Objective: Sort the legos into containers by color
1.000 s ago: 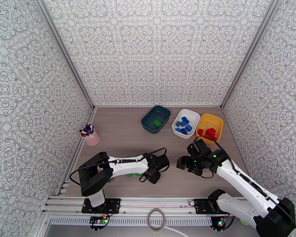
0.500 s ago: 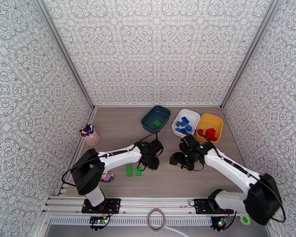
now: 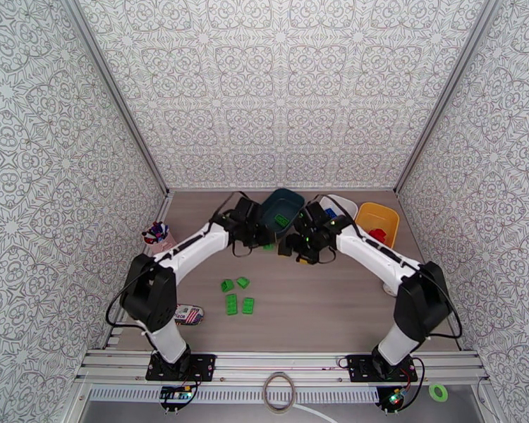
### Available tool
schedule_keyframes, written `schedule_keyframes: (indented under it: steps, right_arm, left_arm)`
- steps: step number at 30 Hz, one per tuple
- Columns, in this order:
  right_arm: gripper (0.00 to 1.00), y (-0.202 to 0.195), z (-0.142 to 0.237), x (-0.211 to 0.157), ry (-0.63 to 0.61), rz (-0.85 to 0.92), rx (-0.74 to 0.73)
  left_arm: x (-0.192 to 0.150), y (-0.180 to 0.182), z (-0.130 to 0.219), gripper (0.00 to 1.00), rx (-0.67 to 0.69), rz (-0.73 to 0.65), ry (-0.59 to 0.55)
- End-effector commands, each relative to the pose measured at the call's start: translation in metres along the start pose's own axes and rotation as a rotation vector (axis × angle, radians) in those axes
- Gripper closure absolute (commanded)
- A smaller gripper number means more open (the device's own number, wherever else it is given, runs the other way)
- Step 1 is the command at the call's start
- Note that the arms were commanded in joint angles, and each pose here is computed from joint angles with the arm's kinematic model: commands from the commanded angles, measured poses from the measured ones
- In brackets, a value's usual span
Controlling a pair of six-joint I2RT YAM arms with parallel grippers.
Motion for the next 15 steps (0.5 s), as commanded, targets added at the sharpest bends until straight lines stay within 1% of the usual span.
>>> schedule_keyframes:
  steps: [1,3,6,9,10,12,15]
  right_arm:
    - [0.24,0.001,0.011,0.019,-0.003,0.000,0.026]
    - [0.21,0.001,0.017,0.030,-0.018,-0.002,0.030]
    - [0.18,-0.001,0.025,0.043,-0.040,-0.009,0.034]
    - [0.16,-0.003,0.031,0.048,-0.050,-0.010,0.029]
    - [0.15,-0.004,0.033,0.048,-0.052,-0.009,0.026]
    - [0.13,-0.006,0.035,0.045,-0.054,-0.006,0.013]
    - [0.08,-0.009,0.035,0.038,-0.051,-0.010,0.005]
  left_arm:
    - [0.027,-0.021,-0.004,0.70,-0.069,0.049,-0.005]
    - [0.043,-0.027,-0.008,0.67,-0.075,0.064,-0.017]
    - [0.064,-0.036,-0.016,0.58,-0.086,0.082,-0.021]
    - [0.077,-0.046,-0.020,0.35,-0.094,0.073,-0.027]
    - [0.080,-0.048,-0.020,0.30,-0.092,0.068,-0.030]
    - [0.082,-0.051,-0.018,0.26,-0.090,0.062,-0.034]
    - [0.080,-0.053,-0.009,0.25,-0.082,0.047,-0.046]
Point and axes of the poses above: each hand's point on the last joint's axis, 136 mm out from that joint toward the fingers, its own z axis back along the fingers, its own y axis along the line the jaws close on, x = y × z, the point moved 1 cm from there along z, back along the fingers, and after that the axes turned 15 degrees about z, right-handed, at the moved point
